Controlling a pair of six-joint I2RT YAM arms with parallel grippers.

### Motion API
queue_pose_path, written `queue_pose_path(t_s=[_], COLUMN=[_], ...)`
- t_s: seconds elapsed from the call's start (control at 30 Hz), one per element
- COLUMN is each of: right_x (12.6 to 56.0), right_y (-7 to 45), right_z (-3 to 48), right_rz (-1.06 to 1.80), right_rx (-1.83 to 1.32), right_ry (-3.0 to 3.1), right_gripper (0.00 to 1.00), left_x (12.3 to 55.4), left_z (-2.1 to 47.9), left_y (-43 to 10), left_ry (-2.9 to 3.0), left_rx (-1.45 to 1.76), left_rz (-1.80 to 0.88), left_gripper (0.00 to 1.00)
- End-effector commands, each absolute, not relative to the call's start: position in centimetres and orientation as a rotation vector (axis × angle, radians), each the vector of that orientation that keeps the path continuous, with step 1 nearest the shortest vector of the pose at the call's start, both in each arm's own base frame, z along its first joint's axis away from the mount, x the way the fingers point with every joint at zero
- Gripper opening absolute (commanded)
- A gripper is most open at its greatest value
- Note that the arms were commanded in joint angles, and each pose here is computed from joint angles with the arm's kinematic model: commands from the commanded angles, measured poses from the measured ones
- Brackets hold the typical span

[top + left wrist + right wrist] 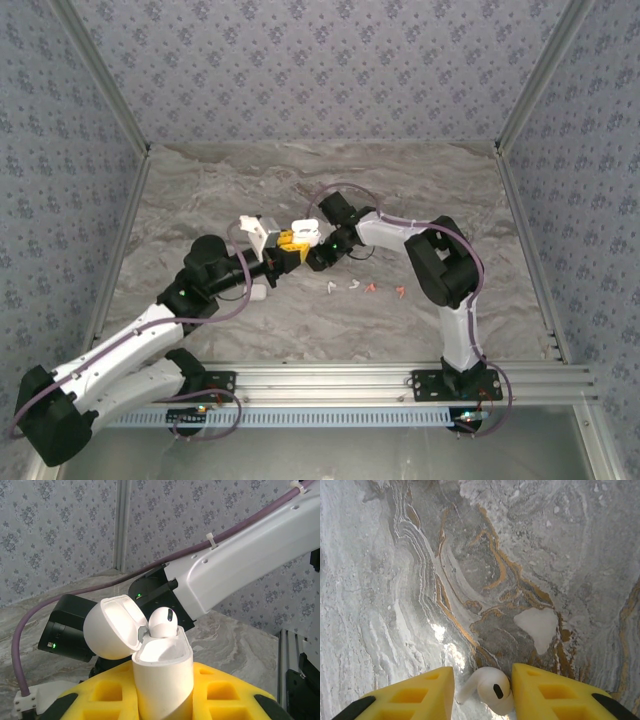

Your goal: Insert the wireless bluetooth earbuds into the charging case

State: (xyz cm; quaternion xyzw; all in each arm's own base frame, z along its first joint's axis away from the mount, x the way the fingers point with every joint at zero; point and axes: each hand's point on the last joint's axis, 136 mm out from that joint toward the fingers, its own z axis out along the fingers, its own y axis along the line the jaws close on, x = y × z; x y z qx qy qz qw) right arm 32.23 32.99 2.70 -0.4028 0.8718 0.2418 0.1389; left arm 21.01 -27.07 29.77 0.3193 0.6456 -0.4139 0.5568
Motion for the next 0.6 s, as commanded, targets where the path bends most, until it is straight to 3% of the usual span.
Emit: queue_pose_path(t_s=[0.0,0.37,0.57], right_x=[30.3,30.6,31.8], right_y=[31.7,31.8,31.3], right_z=[2.3,2.2,4.9], right_rz=[0.687,0.673,0.659], right_rx=[-1.204,-1.184,-1.101], right_ry=[2.587,2.581,2.509], right_gripper=[0.35,0.24,0.2], left_x=[21.0,21.0,21.0], left_z=[31.7,31.5,31.5], left_y=[-27.2,-27.2,-27.1], left_ry=[1.471,1.477,1.48], left_rx=[0.754,0.752,0.75], left_rz=[-0.975,-0.973,-0.973], left_gripper=[0.0,0.0,0.0])
